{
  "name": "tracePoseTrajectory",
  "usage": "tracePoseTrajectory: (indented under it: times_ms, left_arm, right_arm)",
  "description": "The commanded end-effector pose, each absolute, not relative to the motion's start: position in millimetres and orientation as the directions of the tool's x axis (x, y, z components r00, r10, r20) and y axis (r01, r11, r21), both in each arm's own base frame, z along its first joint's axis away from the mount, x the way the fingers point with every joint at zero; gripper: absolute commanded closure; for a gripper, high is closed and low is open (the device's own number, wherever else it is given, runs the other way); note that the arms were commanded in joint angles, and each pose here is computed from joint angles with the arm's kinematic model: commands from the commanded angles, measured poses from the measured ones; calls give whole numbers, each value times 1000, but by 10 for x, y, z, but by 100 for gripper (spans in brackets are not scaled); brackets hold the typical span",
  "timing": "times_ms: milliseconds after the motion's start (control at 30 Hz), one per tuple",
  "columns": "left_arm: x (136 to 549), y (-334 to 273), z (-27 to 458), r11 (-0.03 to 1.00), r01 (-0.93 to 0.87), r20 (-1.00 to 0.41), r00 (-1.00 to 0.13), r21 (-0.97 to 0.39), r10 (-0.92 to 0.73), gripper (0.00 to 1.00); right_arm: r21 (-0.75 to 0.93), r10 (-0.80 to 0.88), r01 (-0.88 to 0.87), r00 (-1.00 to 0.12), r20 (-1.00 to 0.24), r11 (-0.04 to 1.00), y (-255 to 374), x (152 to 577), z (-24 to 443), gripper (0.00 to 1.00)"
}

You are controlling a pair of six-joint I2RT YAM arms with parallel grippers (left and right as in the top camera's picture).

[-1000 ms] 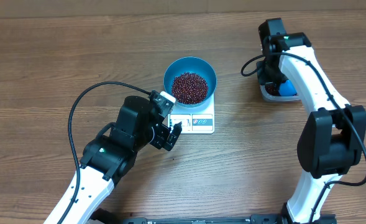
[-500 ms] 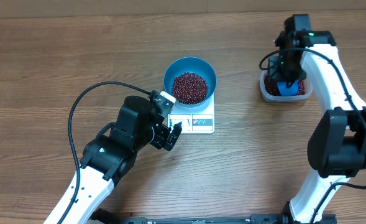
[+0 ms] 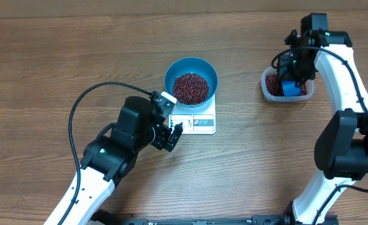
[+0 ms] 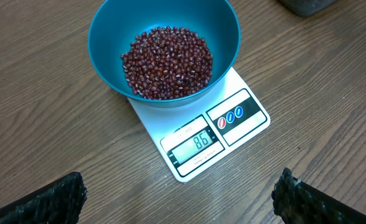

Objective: Scoop item into bowl and weigh 150g on scale
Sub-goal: 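Lower the blue scoop into the beans for another scoop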

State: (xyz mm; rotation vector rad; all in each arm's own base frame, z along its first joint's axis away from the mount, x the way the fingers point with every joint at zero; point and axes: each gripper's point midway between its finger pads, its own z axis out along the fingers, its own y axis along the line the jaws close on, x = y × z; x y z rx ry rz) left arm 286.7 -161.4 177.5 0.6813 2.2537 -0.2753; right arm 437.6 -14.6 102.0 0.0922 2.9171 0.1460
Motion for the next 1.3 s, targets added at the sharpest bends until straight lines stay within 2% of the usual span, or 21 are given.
tracePoseTrajectory:
  times_ms: [0,333,667,1267]
  left_arm:
    - [2871,-1617,1758,831,557,-719,-574,9,392,0]
    - [2871,-1617,1759,831,557,-719,-574,9,392,1]
    - [2871,-1617,1759,831,557,-719,-574,9,392,0]
    - [2871,-1617,1759,831,557,-719,-574,9,393,0]
  right_arm:
    - [131,74,49,-978,-193,990,-175,4382,892,96]
    - [136,133,105,-966,-221,985,-441,4433,908,96]
    - [281,229,167,-952,-204,945,-619,4372,950,96]
    - [333,215,147,-960,-178,932,-448,4334,966,96]
